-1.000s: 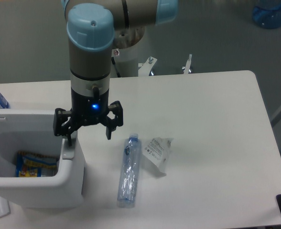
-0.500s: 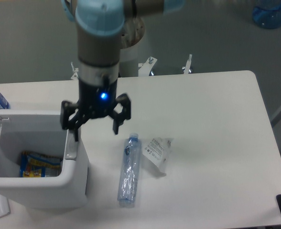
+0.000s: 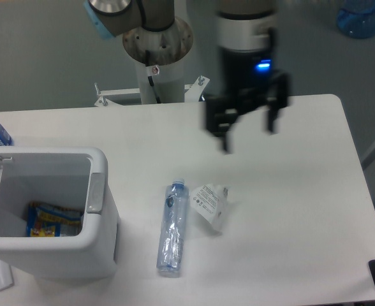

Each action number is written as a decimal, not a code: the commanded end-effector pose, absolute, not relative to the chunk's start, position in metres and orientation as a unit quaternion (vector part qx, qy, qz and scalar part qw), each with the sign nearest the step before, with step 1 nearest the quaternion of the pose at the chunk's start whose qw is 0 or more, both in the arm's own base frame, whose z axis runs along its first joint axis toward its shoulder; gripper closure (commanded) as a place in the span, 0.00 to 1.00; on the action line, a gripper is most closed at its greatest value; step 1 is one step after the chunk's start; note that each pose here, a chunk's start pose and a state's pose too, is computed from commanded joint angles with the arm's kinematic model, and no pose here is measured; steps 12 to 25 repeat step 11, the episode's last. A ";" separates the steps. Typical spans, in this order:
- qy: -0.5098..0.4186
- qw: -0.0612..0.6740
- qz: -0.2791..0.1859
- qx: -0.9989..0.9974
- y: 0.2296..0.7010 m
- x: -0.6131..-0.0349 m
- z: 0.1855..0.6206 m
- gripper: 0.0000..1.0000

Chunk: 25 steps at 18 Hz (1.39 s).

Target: Open the trash can

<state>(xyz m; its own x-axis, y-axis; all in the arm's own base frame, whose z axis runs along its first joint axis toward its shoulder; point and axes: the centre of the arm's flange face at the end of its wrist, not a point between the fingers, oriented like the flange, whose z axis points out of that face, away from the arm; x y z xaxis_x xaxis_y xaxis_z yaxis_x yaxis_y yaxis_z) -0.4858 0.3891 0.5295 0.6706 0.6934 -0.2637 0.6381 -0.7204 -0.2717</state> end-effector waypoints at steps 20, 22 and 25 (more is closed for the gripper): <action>-0.261 -0.030 0.192 -0.945 0.346 -0.517 0.504 0.00; -0.261 -0.030 0.192 -0.945 0.346 -0.517 0.504 0.00; -0.261 -0.030 0.192 -0.945 0.346 -0.517 0.504 0.00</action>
